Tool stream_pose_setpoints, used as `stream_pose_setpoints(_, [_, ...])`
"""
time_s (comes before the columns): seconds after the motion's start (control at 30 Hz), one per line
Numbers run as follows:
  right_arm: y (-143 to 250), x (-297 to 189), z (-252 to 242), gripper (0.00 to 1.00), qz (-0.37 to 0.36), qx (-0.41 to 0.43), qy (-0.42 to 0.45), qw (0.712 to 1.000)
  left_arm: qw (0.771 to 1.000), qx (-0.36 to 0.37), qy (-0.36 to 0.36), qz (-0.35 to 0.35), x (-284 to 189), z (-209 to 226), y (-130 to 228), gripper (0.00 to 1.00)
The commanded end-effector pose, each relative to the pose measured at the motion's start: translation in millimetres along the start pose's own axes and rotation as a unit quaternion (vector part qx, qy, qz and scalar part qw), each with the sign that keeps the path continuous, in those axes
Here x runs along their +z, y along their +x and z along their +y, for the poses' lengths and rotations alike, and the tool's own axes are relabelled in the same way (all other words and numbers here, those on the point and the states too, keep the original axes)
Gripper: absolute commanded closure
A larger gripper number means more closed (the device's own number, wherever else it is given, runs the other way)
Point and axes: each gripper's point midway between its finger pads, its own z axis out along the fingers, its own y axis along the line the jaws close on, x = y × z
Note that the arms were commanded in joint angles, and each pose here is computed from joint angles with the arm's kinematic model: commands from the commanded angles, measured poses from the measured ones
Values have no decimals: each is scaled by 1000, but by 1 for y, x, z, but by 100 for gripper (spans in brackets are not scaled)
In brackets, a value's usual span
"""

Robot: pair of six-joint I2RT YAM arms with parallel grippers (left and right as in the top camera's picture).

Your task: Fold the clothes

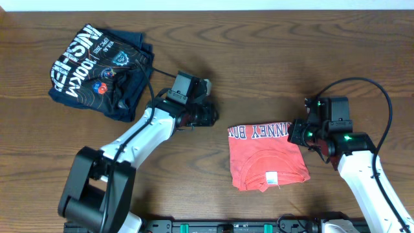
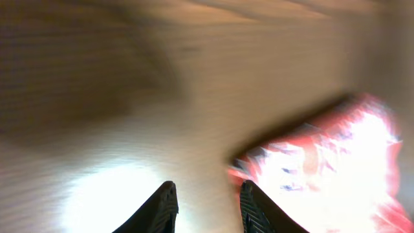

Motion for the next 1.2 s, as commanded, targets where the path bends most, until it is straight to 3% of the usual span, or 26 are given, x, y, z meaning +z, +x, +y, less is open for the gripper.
stream_pose_setpoints(0.0, [-5,6,-5,88,-9,-42,22,999,993,50,96,37,-10,-56,18,65])
stream_pose_setpoints(0.07, [-9,12,-13,81,-14,-41,43,998,993,60,87,56,-3,-62,32,65])
stream_pose_setpoints(0.17, [-9,28,-21,82,0,-36,57,998,990,82,78,87,12,-71,59,65])
stream_pose_setpoints(0.33, [2,64,-33,99,39,-2,68,997,984,88,49,150,43,-71,106,65])
stream_pose_setpoints(0.5, [22,94,-47,99,89,26,80,992,982,8,-15,190,67,-41,128,65])
stream_pose_setpoints(0.77, [-1,76,-31,98,51,14,31,998,986,-54,-82,132,63,19,85,65])
stream_pose_setpoints(0.93, [-12,37,11,84,19,-40,-67,997,986,-72,-88,119,45,48,61,66])
stream_pose_setpoints(1.17, [17,24,30,84,62,-66,-100,991,988,-71,29,131,22,8,55,62])
